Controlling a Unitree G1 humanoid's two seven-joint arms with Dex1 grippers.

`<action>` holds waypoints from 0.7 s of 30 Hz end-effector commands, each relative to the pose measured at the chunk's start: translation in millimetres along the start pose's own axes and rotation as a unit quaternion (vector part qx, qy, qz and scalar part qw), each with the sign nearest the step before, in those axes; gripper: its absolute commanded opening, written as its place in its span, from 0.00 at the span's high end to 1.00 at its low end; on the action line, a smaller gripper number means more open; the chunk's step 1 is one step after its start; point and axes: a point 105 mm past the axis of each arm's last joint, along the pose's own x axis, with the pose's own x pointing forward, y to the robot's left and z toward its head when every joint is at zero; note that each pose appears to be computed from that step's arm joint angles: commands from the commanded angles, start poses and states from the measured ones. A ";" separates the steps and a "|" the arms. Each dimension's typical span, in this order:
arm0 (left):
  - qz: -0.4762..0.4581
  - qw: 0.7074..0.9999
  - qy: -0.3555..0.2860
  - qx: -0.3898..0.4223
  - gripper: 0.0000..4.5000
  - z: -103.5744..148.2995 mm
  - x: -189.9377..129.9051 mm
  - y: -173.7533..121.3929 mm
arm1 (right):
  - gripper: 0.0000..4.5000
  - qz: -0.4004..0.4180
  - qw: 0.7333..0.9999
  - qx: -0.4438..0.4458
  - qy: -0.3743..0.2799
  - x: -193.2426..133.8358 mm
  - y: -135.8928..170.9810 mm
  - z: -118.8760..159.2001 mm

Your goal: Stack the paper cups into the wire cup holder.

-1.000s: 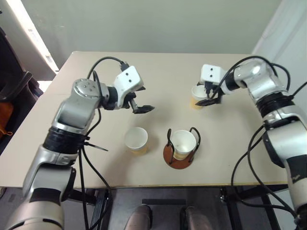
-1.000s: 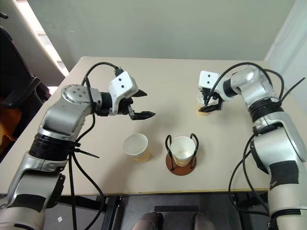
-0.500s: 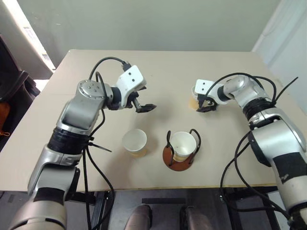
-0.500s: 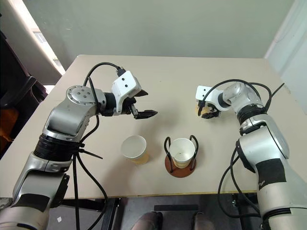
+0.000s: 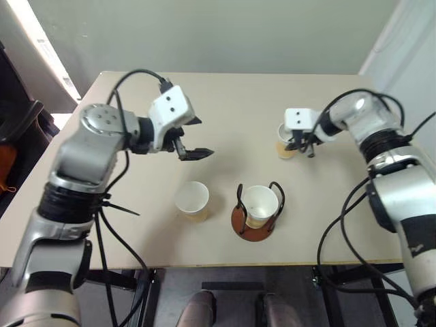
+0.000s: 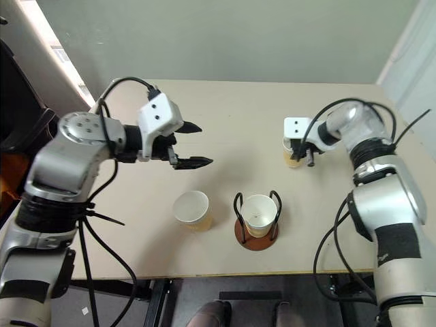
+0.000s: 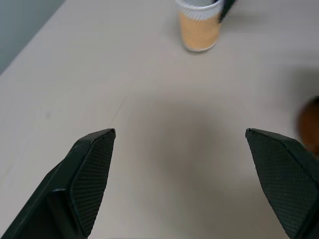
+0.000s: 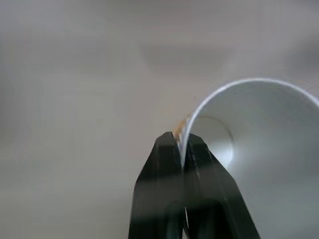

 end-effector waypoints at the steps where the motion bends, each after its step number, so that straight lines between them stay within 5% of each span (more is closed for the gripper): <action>1: -0.029 0.998 -0.039 0.031 0.00 22.1 -28.4 -1.6 | 0.99 -0.004 0.994 -0.092 -0.062 -56.2 -3.4 39.1; 9: -0.175 0.982 -0.069 0.028 0.00 29.7 -50.9 -34.9 | 0.99 0.066 0.961 -0.138 -0.229 -116.3 55.0 118.9; 21: -0.193 0.980 -0.042 0.006 0.00 11.2 -55.5 -44.0 | 0.99 0.160 0.947 -0.219 -0.174 -80.0 107.8 123.9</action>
